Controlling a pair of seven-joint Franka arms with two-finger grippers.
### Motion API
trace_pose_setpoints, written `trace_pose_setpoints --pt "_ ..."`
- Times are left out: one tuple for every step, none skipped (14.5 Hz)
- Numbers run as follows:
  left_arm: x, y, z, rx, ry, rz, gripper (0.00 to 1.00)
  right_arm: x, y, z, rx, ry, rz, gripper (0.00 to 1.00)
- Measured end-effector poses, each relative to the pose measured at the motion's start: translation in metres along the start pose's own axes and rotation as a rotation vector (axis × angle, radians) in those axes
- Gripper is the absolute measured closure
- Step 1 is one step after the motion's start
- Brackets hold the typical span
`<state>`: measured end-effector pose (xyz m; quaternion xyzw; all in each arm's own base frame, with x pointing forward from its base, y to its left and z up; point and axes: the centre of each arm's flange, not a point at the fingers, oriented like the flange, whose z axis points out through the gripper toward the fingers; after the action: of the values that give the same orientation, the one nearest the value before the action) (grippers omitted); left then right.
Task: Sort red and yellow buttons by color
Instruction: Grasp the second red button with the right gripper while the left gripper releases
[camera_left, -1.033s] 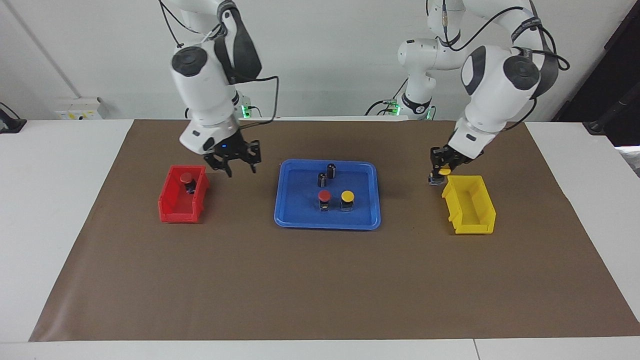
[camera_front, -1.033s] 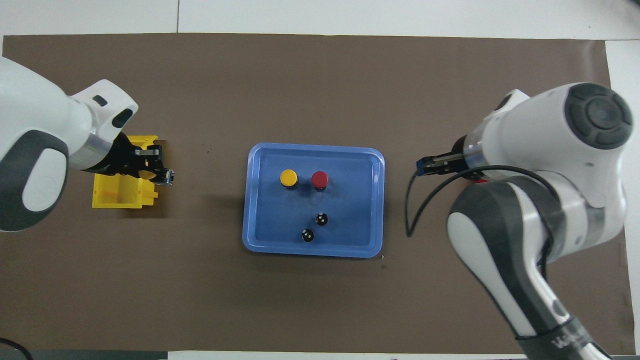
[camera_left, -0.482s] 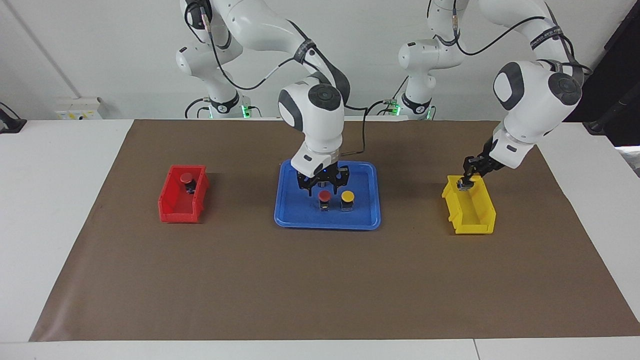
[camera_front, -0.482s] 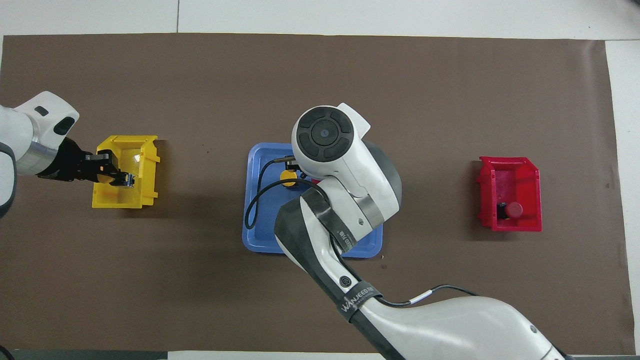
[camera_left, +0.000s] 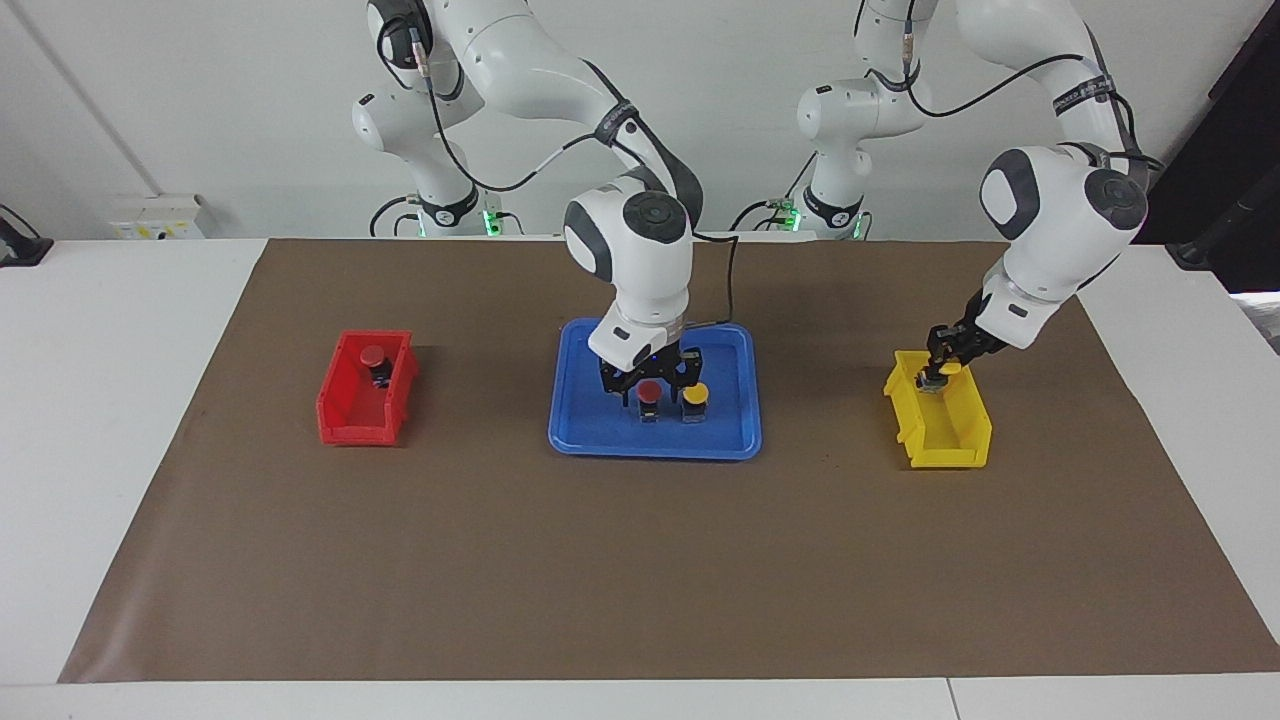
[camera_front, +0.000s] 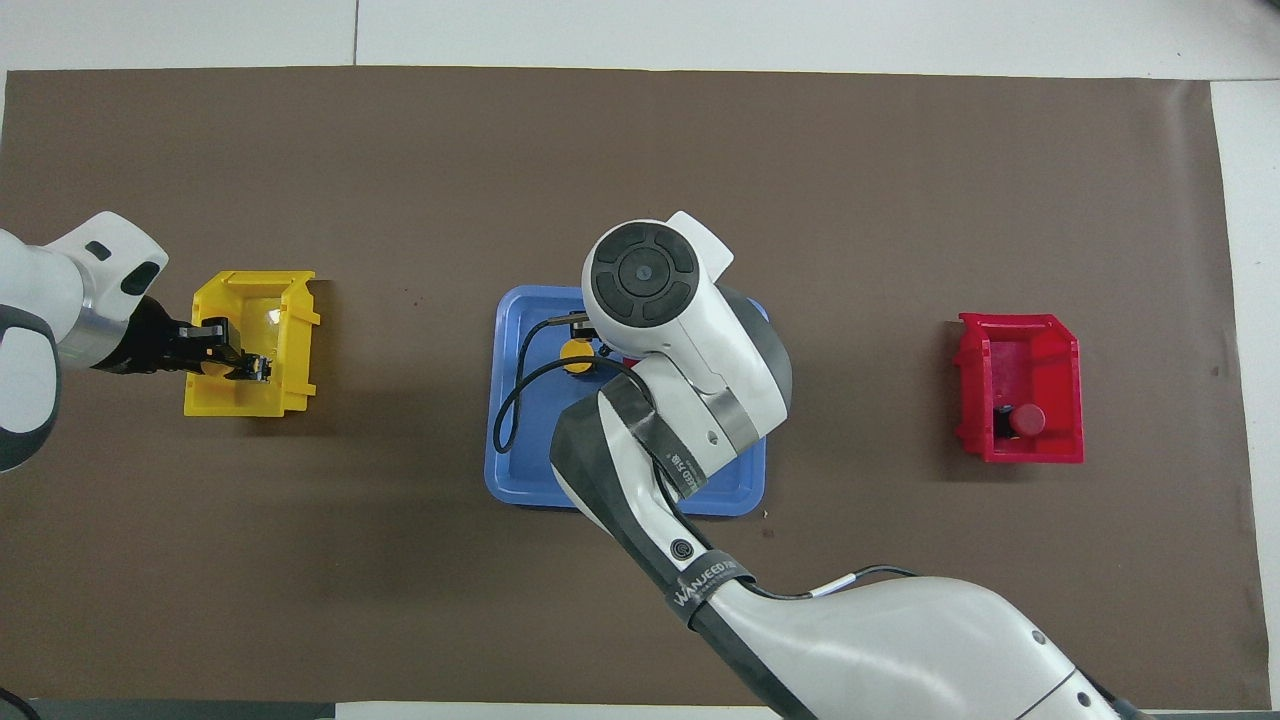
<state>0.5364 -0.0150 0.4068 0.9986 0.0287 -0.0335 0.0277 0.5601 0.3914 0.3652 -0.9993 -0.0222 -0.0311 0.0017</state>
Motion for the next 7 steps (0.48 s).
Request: trace_pose_setpoints --pt "-0.001 0.000 0.006 0.000 0.005 0.000 0.59 -0.002 0.000 0.005 -0.002 -0.005 -0.001 0.26" --pt "-0.002 -0.001 0.010 0.001 0.007 -0.001 0.59 -0.004 0.000 0.008 -0.004 -0.008 -0.002 0.26" --pt "-0.003 -0.001 0.014 0.001 0.007 -0.001 0.59 -0.006 0.001 0.010 -0.006 -0.012 -0.003 0.26" --pt "-0.003 -0.002 0.016 0.001 0.007 -0.002 0.59 -0.007 0.001 0.012 -0.008 -0.016 -0.004 0.26" --pt "-0.003 -0.004 0.018 0.000 0.010 -0.006 0.59 -0.008 0.001 0.013 -0.009 -0.018 -0.005 0.26" --pt "-0.002 -0.007 0.020 0.000 0.020 -0.012 0.59 -0.009 0.001 0.014 -0.009 -0.020 -0.006 0.26" --pt "-0.002 -0.011 0.022 0.000 0.027 -0.017 0.59 -0.011 0.000 0.015 -0.010 -0.023 -0.008 0.26"
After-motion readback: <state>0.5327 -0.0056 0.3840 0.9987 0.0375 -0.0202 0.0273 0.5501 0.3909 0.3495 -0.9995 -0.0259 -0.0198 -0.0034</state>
